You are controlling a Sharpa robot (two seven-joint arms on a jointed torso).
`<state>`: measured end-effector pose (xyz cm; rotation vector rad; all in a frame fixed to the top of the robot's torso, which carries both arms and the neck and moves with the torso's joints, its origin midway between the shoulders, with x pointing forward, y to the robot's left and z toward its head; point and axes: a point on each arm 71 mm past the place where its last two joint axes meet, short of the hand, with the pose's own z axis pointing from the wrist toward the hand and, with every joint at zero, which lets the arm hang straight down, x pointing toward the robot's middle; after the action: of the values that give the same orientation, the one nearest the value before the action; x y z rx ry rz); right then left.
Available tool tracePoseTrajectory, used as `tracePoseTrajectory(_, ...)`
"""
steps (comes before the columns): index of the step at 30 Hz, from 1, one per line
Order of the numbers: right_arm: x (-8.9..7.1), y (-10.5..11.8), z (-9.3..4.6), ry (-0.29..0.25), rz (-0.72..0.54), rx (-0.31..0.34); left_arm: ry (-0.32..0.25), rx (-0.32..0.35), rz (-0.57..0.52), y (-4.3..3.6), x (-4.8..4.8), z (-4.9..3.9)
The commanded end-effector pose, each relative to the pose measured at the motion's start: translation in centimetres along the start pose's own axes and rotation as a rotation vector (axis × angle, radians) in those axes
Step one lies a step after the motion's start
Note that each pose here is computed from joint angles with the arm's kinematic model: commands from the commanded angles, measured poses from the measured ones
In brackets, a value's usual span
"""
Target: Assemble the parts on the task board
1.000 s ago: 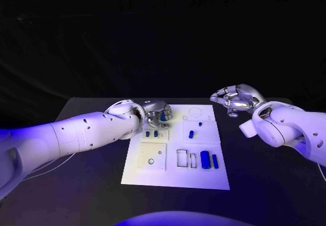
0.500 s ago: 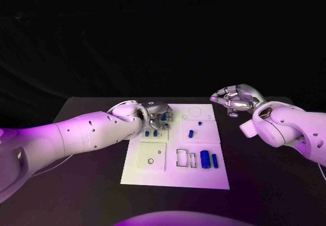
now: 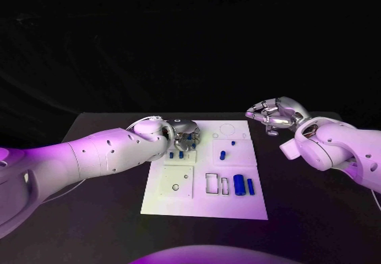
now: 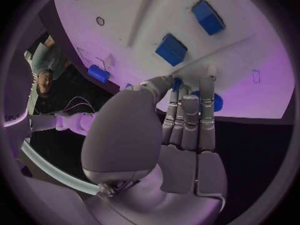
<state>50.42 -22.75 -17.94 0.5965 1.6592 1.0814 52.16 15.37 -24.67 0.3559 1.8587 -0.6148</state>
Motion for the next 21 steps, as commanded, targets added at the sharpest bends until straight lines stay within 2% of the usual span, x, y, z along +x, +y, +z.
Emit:
tracePoseTrajectory(1,0.13,0.09,0.0,0.009,-0.008,-0.01,0.023,-0.008,0.02,-0.15,0.21,0.18)
tracePoseTrajectory(21,0.2,0.12,0.04,0.012,-0.008,-0.011,0.048,-0.015,0.01,-0.36,0.4,0.4)
